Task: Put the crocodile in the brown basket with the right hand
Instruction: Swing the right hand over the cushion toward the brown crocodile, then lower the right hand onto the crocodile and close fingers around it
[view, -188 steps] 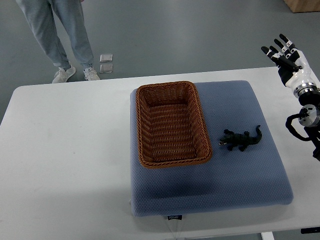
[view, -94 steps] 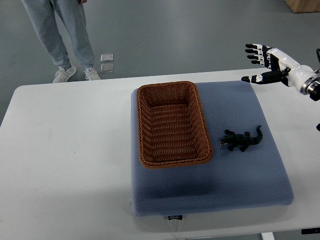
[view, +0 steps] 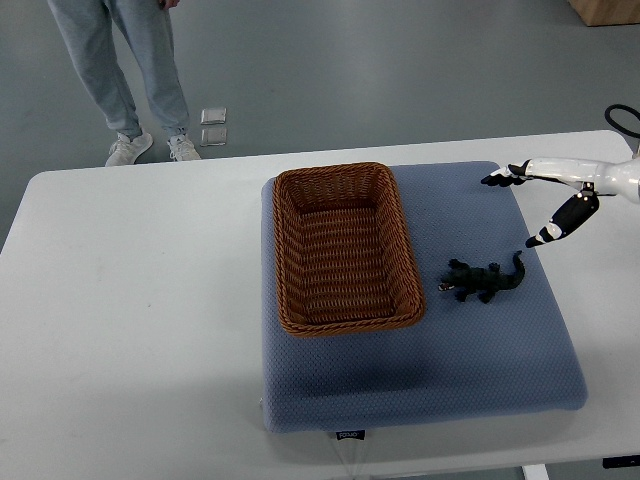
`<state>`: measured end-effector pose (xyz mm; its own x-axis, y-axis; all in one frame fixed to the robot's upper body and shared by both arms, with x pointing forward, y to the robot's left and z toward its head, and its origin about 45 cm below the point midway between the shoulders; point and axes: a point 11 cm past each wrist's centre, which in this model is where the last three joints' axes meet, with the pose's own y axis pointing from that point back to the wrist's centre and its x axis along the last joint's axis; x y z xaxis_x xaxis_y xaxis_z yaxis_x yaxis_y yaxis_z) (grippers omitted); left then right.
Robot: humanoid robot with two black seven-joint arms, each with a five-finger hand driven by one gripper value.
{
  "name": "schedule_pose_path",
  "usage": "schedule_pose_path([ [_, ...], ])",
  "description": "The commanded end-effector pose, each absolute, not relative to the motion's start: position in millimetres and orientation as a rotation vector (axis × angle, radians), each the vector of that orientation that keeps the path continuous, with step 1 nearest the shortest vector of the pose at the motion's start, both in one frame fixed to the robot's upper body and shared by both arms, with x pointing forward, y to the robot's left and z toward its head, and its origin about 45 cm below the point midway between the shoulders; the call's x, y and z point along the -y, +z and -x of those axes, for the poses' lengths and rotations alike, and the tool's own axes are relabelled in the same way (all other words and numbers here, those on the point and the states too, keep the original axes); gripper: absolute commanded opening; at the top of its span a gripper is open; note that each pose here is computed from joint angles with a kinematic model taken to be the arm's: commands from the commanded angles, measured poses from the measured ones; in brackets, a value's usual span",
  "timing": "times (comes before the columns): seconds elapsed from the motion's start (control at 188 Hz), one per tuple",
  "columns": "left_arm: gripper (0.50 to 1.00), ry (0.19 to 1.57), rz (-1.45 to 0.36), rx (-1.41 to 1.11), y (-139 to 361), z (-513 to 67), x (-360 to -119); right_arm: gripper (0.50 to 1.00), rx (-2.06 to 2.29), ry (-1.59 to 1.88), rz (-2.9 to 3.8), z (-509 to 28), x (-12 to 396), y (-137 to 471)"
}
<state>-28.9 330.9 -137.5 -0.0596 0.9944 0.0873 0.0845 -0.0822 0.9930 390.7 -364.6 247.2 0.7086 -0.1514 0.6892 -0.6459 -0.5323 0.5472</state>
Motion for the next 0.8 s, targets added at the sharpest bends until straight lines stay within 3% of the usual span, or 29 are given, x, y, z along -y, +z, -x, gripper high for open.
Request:
schedule_pose_path([
  [0.0,1.0,1.279,-1.303,-1.276,-137.5,28.9,-330.9,0.928,0.527,0.756,-2.035,-383.7,362.4,245.2],
  [0.367,1.0,1.28,-1.304,-1.275,-137.5,28.9,-331.1,0.913,0.49,0.74,-1.983,-367.7,374.5,221.5],
  [0.793,1.0,1.279,-1.303,-1.276,-137.5,28.9,-330.9,0.903,0.461,0.771,-2.05,-355.4,340.0,188.0],
])
